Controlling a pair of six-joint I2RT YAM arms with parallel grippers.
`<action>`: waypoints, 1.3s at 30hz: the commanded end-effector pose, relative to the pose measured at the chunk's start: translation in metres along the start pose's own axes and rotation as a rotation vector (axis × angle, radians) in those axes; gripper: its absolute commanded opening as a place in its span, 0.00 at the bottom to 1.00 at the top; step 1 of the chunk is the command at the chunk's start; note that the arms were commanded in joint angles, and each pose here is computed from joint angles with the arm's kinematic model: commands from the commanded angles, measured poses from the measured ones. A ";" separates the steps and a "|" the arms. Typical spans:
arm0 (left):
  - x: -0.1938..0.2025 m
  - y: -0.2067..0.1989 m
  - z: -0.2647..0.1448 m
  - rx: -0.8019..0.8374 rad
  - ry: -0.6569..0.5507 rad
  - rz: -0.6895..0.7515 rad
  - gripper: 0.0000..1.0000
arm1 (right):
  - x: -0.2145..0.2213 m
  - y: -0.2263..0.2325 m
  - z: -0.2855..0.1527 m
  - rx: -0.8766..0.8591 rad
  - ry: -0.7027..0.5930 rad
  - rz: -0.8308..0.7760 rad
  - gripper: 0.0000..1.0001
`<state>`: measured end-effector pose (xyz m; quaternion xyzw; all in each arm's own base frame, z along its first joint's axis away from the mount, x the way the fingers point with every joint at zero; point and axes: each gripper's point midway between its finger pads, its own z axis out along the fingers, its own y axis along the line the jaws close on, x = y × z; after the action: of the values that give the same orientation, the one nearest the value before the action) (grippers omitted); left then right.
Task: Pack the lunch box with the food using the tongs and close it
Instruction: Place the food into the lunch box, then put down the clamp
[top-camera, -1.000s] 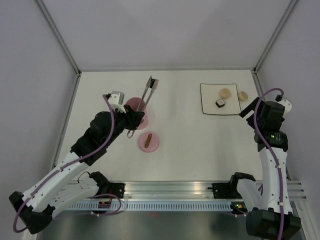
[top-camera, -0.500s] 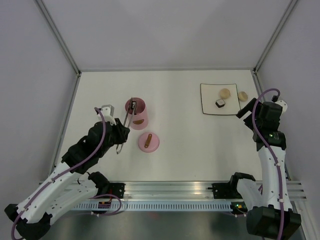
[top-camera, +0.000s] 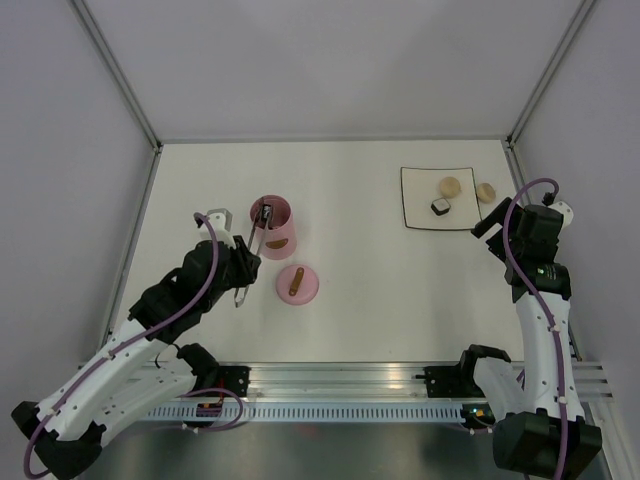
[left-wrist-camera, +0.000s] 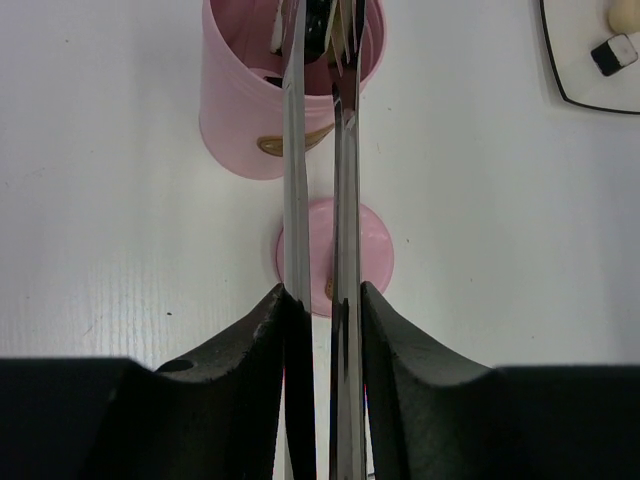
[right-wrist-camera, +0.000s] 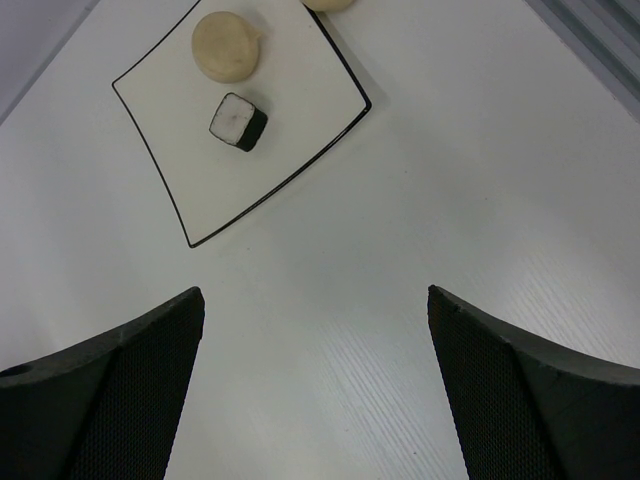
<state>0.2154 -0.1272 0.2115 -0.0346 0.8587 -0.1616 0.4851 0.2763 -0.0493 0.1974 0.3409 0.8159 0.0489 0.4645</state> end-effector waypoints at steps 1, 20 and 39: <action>-0.017 -0.004 -0.001 0.005 -0.067 -0.040 0.39 | -0.003 0.002 0.002 -0.011 -0.021 -0.006 0.98; -0.056 -0.024 -0.007 0.063 -0.144 0.052 0.40 | -0.002 0.002 0.004 -0.005 -0.016 0.012 0.98; -0.064 -0.227 0.084 0.502 -0.134 0.066 0.32 | 0.008 -0.011 0.004 0.039 -0.009 0.025 0.98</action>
<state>0.2869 -0.3016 0.2464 0.1234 0.8106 -0.2913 0.4928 0.2707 -0.0498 0.1789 0.3505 0.8216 0.0428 0.4476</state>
